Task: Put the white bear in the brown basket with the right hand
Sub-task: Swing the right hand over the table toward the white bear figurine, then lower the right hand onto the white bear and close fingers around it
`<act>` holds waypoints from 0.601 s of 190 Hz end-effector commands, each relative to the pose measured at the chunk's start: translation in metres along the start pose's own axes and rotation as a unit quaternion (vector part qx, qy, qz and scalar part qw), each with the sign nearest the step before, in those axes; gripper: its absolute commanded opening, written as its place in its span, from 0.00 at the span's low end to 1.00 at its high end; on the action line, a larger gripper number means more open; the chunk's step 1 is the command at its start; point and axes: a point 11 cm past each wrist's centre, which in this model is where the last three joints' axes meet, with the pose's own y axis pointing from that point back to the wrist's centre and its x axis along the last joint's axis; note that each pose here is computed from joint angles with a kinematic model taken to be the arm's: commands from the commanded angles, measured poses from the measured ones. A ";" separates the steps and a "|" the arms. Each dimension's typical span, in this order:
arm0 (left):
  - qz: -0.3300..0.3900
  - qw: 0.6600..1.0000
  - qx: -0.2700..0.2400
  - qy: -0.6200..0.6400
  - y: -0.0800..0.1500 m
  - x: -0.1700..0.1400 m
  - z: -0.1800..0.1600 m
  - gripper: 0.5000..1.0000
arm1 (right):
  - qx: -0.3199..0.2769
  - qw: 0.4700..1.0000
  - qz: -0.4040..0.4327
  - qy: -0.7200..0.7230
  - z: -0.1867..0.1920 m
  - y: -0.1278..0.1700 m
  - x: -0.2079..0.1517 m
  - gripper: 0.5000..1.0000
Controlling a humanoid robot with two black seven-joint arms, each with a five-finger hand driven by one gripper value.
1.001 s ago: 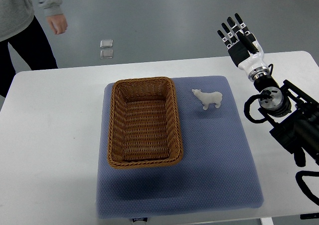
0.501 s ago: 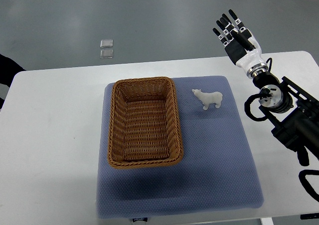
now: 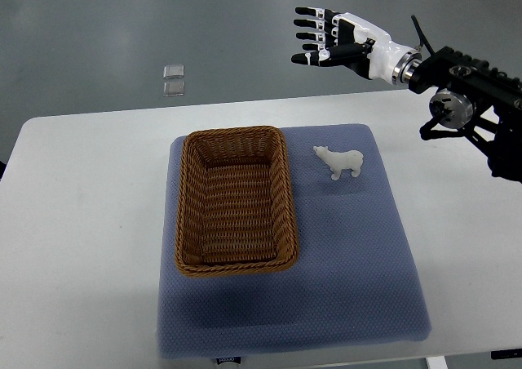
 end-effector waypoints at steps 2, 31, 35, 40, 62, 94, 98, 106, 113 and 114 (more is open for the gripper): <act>-0.002 1.000 0.001 -0.001 0.000 -0.001 0.000 1.00 | -0.064 0.988 -0.039 0.134 -0.011 -0.001 0.001 0.86; -0.002 1.000 0.001 -0.001 0.000 -0.001 0.000 1.00 | -0.120 0.961 -0.091 0.232 -0.026 -0.001 -0.009 0.86; -0.002 1.000 0.001 -0.001 0.000 -0.001 0.000 1.00 | -0.140 0.948 -0.110 0.262 -0.032 -0.001 -0.017 0.86; -0.002 1.000 0.001 -0.001 0.000 -0.001 0.000 1.00 | -0.148 0.943 -0.116 0.273 -0.034 -0.001 -0.020 0.86; -0.002 1.000 0.001 -0.001 0.000 -0.001 0.000 1.00 | -0.181 0.926 -0.133 0.304 -0.031 0.000 -0.032 0.86; -0.002 1.000 0.003 -0.001 0.000 -0.001 -0.001 1.00 | -0.204 0.915 -0.142 0.317 -0.016 -0.001 -0.038 0.86; -0.001 1.000 0.003 -0.001 0.000 -0.001 -0.001 1.00 | -0.208 0.913 -0.145 0.320 -0.012 -0.001 -0.039 0.86; -0.002 1.000 0.002 -0.001 0.000 -0.001 0.000 1.00 | -0.216 0.909 -0.145 0.325 -0.004 0.000 -0.040 0.86; -0.002 1.000 0.003 -0.001 0.000 -0.001 -0.001 1.00 | -0.222 0.904 -0.142 0.337 0.004 0.000 -0.040 0.86; -0.002 1.000 0.003 -0.001 0.000 -0.001 -0.001 1.00 | -0.222 0.904 -0.142 0.337 0.004 0.000 -0.040 0.86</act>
